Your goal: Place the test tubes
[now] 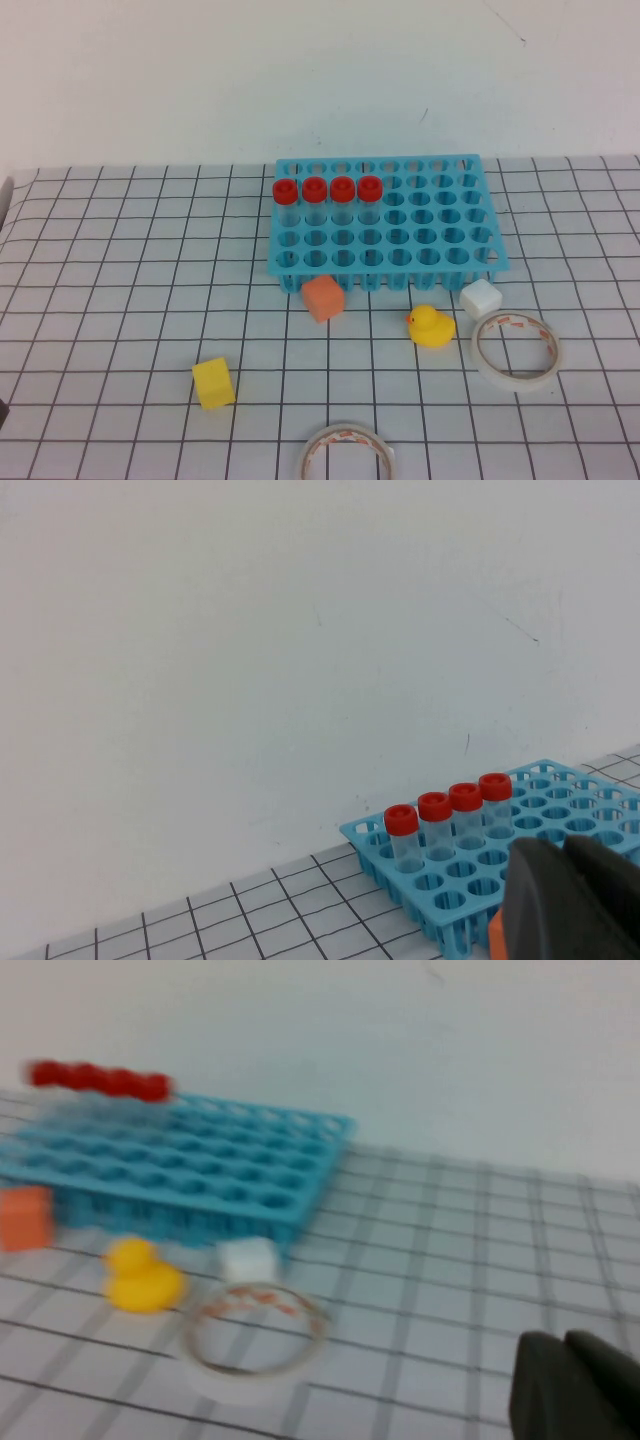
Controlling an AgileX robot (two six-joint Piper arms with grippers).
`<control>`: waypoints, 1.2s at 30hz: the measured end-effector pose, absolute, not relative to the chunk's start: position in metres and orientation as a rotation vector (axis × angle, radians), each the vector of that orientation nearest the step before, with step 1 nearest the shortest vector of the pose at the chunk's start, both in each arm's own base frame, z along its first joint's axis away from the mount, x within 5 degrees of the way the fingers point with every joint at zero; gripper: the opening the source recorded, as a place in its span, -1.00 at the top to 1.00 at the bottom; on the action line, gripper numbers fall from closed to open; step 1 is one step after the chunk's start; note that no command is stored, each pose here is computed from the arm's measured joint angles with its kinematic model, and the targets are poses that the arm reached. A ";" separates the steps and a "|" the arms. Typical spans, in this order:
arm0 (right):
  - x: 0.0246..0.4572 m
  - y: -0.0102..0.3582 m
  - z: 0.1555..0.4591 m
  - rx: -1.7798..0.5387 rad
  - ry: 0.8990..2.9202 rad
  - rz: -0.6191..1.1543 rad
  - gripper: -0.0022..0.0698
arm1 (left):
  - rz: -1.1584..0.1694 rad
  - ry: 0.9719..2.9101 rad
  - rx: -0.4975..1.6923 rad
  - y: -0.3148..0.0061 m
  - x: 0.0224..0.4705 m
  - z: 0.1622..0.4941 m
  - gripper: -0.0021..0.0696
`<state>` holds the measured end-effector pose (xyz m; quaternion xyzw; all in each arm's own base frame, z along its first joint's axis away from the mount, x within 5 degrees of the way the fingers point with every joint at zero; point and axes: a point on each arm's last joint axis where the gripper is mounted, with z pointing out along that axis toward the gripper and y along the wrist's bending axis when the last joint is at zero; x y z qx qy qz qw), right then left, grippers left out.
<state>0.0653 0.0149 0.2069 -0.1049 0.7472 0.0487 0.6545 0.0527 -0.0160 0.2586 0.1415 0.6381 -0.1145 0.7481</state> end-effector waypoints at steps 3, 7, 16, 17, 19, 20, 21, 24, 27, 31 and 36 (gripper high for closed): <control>0.064 0.005 0.195 -0.120 1.737 0.001 0.94 | -0.250 1.395 0.309 -0.016 0.053 0.259 0.95; 0.057 -0.004 0.183 0.015 1.776 -0.121 0.94 | -0.250 1.395 0.309 -0.016 0.053 0.259 0.95; 0.053 -0.009 0.176 0.103 1.820 -0.144 0.94 | -0.252 1.396 0.308 -0.016 0.053 0.259 0.95; 0.053 -0.008 0.175 0.099 1.825 -0.133 0.94 | -0.252 1.396 0.308 -0.016 0.053 0.259 0.95; 0.053 -0.007 0.174 0.101 1.843 -0.100 0.94 | -0.252 1.396 0.308 -0.016 0.053 0.259 0.95; 0.053 -0.007 0.173 0.101 1.848 -0.086 0.94 | -0.252 1.396 0.308 -0.016 0.053 0.259 0.95; 0.053 -0.006 0.173 0.102 1.855 -0.056 0.94 | -0.252 1.396 0.308 -0.016 0.053 0.259 0.95; 0.052 -0.005 0.173 0.105 1.860 -0.044 0.94 | -0.252 1.396 0.308 -0.016 0.053 0.259 0.95; 0.052 -0.005 0.172 0.107 1.867 -0.041 0.94 | -0.252 1.396 0.308 -0.016 0.053 0.259 0.95; 0.052 -0.005 0.172 0.110 1.868 -0.038 0.94 | -0.252 1.396 0.308 -0.016 0.053 0.259 0.95; 0.052 -0.005 0.172 0.110 1.870 -0.038 0.94 | -0.252 1.396 0.308 -0.016 0.053 0.259 0.95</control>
